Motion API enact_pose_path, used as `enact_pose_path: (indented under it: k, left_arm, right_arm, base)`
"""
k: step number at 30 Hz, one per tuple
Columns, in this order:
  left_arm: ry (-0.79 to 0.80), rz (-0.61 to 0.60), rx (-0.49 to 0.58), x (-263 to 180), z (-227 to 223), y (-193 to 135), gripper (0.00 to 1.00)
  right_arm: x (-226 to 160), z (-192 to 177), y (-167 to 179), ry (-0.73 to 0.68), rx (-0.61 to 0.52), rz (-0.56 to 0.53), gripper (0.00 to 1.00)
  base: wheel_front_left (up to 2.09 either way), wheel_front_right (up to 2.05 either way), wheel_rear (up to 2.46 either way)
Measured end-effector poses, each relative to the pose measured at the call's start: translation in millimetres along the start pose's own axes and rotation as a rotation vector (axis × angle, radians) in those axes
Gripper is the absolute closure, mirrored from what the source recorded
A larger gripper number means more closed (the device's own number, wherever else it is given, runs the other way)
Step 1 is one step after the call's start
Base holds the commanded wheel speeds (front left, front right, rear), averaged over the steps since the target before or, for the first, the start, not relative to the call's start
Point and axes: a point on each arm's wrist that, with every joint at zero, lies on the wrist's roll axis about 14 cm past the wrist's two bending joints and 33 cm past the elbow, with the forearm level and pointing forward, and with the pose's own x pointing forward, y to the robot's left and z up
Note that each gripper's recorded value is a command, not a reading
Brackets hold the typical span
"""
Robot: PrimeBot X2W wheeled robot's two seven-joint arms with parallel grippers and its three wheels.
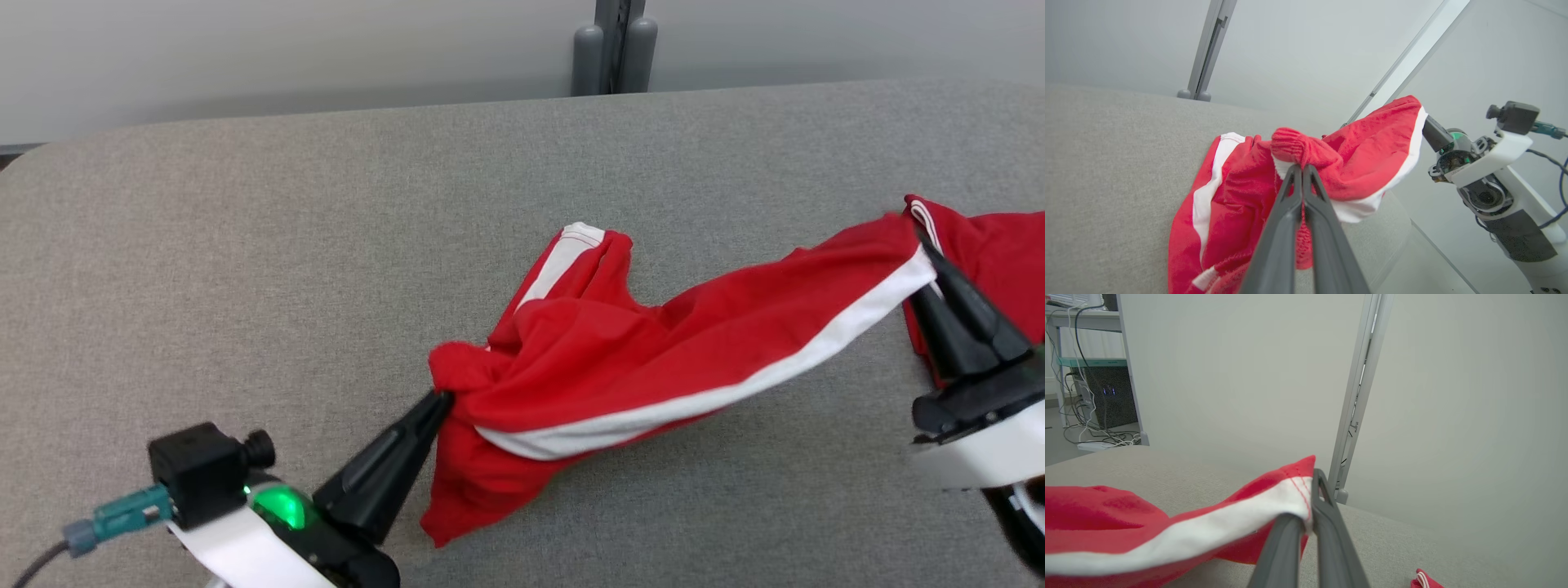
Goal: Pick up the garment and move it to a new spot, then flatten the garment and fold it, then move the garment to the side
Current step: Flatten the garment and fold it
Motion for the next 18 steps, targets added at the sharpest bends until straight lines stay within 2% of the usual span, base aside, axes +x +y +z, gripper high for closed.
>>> enact_pose_path:
  k: [4, 9, 10, 11, 16, 18]
  left_arm:
    - [-0.076, -0.029, 0.058, 16, 42, -2, 1.0]
    - [-0.106, -0.017, 0.15, 68, 105, 29, 1.0]
    - [-0.106, -0.017, 0.15, 68, 105, 29, 1.0]
    - [-0.124, -0.001, 0.169, 97, 133, 46, 1.0]
    - [-0.221, 0.081, 0.235, 169, 202, 92, 1.0]
    - [-0.277, 0.119, 0.255, 192, 224, 109, 1.0]
  right_arm:
    - [21, 38, -10, -0.072, -0.052, 0.024, 1.0]
    - [81, 69, -29, -0.113, -0.176, 0.066, 1.0]
    - [81, 69, -29, -0.113, -0.176, 0.066, 1.0]
    - [114, 73, -36, -0.116, -0.163, 0.074, 1.0]
    - [200, 80, -66, -0.141, -0.244, 0.023, 1.0]
    - [231, 86, -71, -0.196, -0.233, -0.002, 1.0]
  base:
    - [0.0, 0.0, 0.0]
    - [0.0, 0.0, 0.0]
    - [0.0, 0.0, 0.0]
    - [0.0, 0.0, 0.0]
    - [0.0, 0.0, 0.0]
    - [0.0, 0.0, 0.0]
